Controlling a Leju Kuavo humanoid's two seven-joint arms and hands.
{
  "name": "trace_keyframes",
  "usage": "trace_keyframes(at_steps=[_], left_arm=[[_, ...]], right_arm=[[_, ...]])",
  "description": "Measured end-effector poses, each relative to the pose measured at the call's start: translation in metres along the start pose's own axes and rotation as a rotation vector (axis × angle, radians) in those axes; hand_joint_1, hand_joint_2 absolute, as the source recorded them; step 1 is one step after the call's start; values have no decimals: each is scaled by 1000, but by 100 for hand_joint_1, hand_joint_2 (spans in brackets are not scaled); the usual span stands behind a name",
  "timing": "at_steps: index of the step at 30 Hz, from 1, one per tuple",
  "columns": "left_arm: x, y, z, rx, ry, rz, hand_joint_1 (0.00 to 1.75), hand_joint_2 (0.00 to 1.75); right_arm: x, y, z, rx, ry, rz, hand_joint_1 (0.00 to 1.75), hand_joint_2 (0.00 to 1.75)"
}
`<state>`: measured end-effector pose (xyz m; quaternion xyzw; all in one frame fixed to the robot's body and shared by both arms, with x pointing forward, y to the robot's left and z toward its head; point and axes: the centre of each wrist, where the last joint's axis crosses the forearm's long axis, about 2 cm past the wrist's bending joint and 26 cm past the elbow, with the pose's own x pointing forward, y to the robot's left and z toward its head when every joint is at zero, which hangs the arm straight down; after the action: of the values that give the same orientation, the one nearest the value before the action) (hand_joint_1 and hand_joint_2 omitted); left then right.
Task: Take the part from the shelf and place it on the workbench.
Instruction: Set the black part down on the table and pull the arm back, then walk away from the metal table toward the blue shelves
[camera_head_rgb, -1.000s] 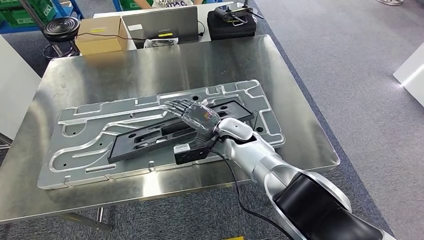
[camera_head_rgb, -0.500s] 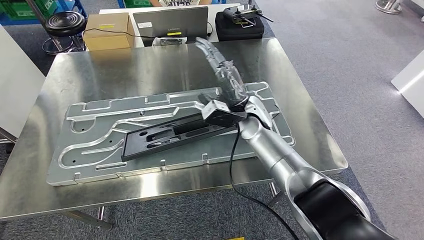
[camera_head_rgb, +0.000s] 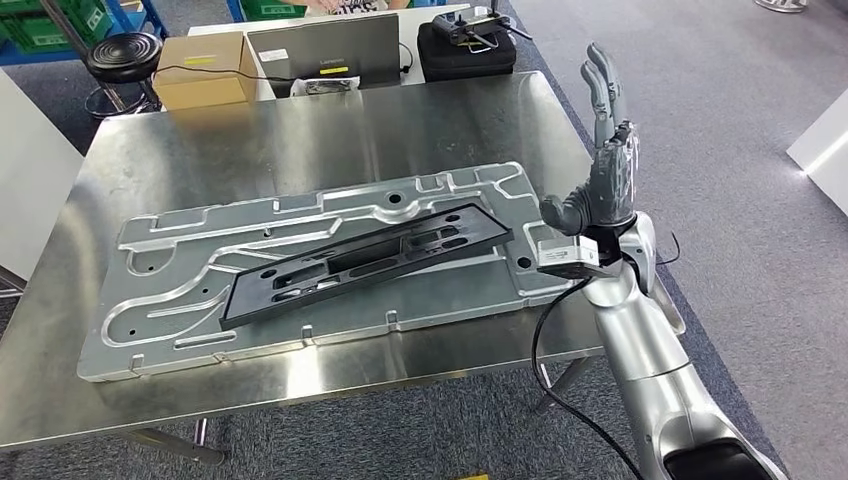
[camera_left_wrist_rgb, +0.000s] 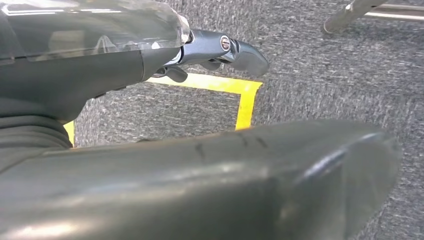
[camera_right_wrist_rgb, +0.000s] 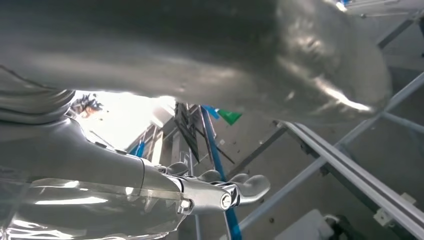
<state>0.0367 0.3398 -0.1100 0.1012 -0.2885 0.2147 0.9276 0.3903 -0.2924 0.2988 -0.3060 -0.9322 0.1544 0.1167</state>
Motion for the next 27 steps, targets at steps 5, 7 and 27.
trace_keyframes(at_steps=[5,7,27], left_arm=[[-4,-1,2,10,-16,33,0,0],[-10,1,5,12,-13,34,0,0],[-16,0,9,-24,-9,13,0,0]], right_arm=[[-18,-59,65,-55,132,175,0,0],[-17,-89,106,-42,215,253,0,0],[66,-162,298,224,742,482,0,0]])
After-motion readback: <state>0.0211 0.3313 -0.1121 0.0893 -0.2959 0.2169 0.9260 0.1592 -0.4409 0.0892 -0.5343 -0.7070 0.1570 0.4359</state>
